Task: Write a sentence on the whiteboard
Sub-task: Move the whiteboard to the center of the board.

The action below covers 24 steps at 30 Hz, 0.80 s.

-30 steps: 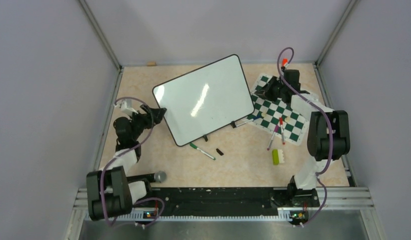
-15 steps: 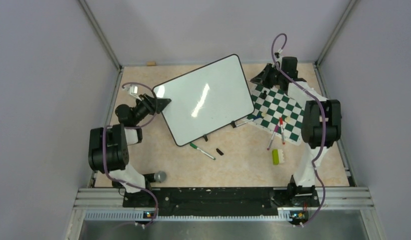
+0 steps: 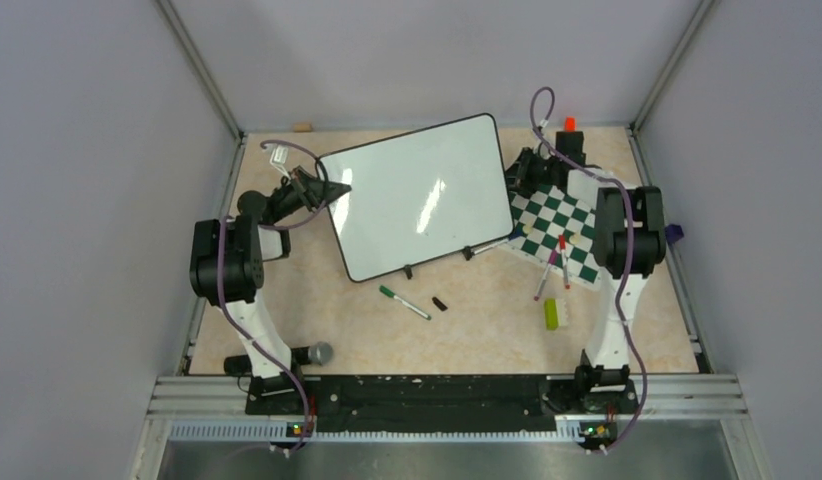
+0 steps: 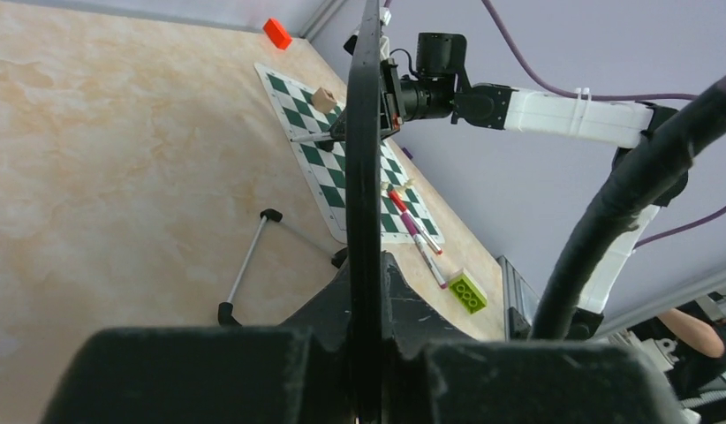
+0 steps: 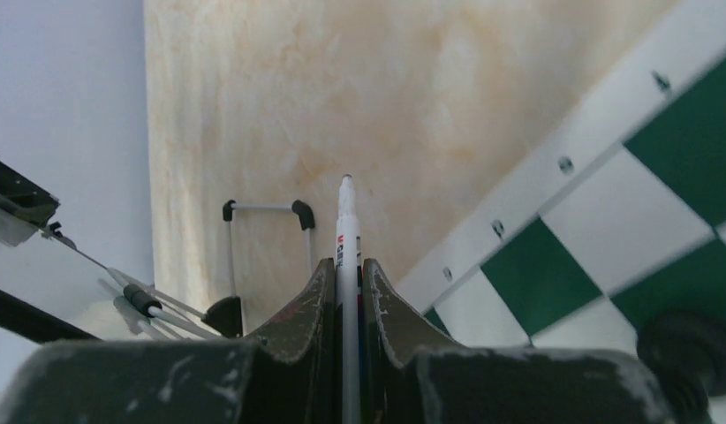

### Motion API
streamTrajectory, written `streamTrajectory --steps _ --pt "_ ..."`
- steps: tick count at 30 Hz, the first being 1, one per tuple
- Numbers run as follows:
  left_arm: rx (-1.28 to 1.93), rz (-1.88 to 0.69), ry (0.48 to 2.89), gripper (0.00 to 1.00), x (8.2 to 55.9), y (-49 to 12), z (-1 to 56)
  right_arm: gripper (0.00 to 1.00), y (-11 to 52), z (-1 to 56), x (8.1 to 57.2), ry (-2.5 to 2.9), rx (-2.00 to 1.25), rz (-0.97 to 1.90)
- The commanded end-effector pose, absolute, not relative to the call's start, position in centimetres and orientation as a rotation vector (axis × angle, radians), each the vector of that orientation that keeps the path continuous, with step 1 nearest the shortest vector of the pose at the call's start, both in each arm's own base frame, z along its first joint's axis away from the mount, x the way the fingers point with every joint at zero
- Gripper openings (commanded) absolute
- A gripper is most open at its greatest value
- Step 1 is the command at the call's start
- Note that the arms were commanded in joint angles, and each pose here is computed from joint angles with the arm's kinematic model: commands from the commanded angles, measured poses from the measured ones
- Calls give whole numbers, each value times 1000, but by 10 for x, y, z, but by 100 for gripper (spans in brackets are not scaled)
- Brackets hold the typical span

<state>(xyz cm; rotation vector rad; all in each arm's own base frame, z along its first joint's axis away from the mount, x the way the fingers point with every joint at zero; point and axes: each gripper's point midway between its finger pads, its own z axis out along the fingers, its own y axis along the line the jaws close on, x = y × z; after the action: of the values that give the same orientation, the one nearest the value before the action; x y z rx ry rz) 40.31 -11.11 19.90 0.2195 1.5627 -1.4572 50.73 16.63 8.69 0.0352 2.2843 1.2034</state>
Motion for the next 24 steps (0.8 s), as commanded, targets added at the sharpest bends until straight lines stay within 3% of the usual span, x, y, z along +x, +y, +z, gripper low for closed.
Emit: streamTrajectory --steps 1,19,20,22,23,24 --pt "422 -1571 1611 0 383 -143 186 0 167 147 492 2146 -27 1191" --pt "583 -1647 1639 0 351 -178 172 0 147 169 410 2051 150 963" --pt "586 -1637 1631 11 351 -178 173 0 144 169 410 2059 159 941" --pt "580 -1625 1621 56 351 -178 175 0 140 169 411 2073 177 911" --pt "573 -1624 1620 85 351 -178 174 0 138 167 412 2079 190 897" --pt "562 -1619 1618 97 352 -176 175 0 136 165 413 2083 208 883"
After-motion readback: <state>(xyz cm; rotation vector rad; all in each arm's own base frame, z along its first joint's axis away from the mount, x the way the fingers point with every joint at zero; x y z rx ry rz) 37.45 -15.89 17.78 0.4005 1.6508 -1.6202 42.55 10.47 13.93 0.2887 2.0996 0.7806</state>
